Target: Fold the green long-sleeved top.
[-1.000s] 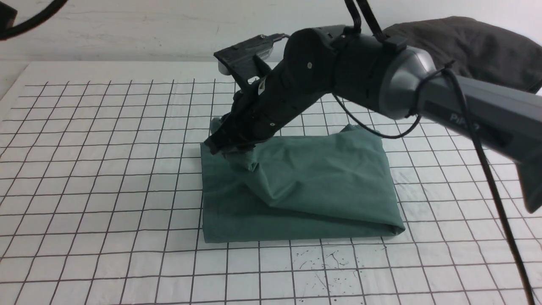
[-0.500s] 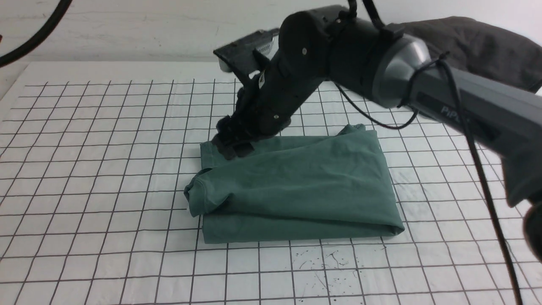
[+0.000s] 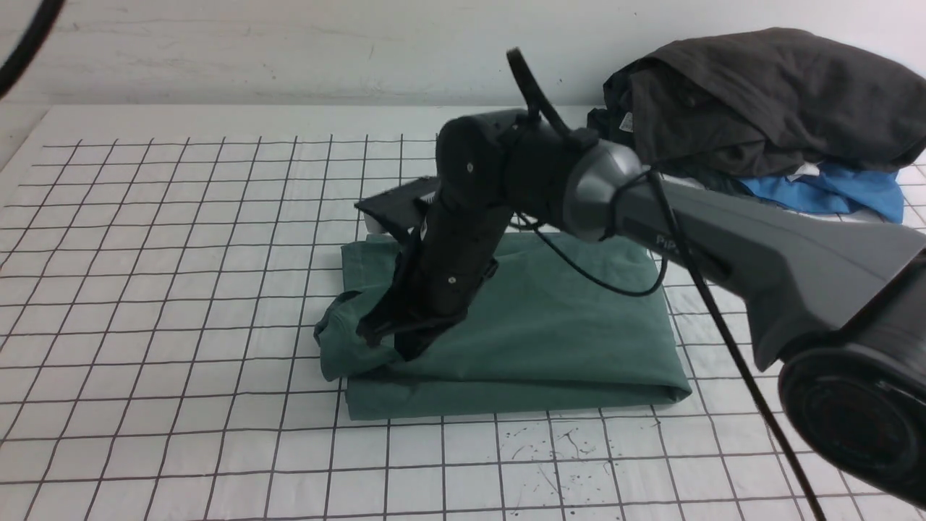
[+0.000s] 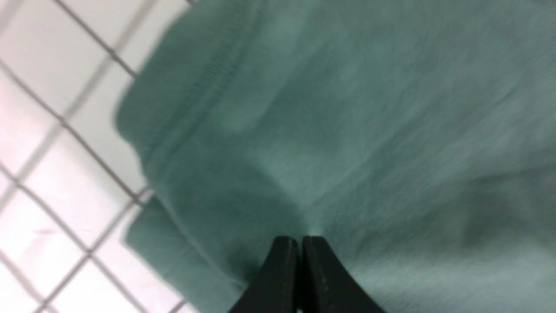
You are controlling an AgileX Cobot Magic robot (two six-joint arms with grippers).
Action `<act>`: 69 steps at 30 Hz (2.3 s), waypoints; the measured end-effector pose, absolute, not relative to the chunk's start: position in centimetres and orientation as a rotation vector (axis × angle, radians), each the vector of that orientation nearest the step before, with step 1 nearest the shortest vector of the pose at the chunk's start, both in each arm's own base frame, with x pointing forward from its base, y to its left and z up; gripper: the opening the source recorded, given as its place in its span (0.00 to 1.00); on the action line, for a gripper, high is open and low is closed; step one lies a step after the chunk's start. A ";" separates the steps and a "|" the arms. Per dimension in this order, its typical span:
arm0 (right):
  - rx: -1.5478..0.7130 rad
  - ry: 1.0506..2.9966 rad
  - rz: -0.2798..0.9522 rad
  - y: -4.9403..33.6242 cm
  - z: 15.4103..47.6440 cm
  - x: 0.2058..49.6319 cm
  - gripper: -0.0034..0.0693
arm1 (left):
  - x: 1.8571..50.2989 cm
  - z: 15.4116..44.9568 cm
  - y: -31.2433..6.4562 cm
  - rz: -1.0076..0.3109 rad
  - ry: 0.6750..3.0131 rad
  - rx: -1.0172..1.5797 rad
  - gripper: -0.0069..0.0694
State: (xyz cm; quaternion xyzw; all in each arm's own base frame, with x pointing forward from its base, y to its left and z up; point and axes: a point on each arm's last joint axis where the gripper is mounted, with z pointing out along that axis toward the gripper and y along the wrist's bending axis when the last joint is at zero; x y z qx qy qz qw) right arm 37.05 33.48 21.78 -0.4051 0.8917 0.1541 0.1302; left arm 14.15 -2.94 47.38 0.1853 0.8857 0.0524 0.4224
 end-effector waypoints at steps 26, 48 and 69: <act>-1.095 2.401 0.235 27.9 32.2 35.3 0.04 | 2.0 32.3 0.7 -0.055 2.122 0.222 0.08; -0.816 2.331 0.434 27.7 34.3 39.5 0.04 | 2.1 32.4 1.4 0.053 2.113 0.223 0.08; -1.037 2.440 0.821 34.3 26.0 39.2 0.64 | 2.1 32.4 1.4 0.057 2.113 0.226 0.08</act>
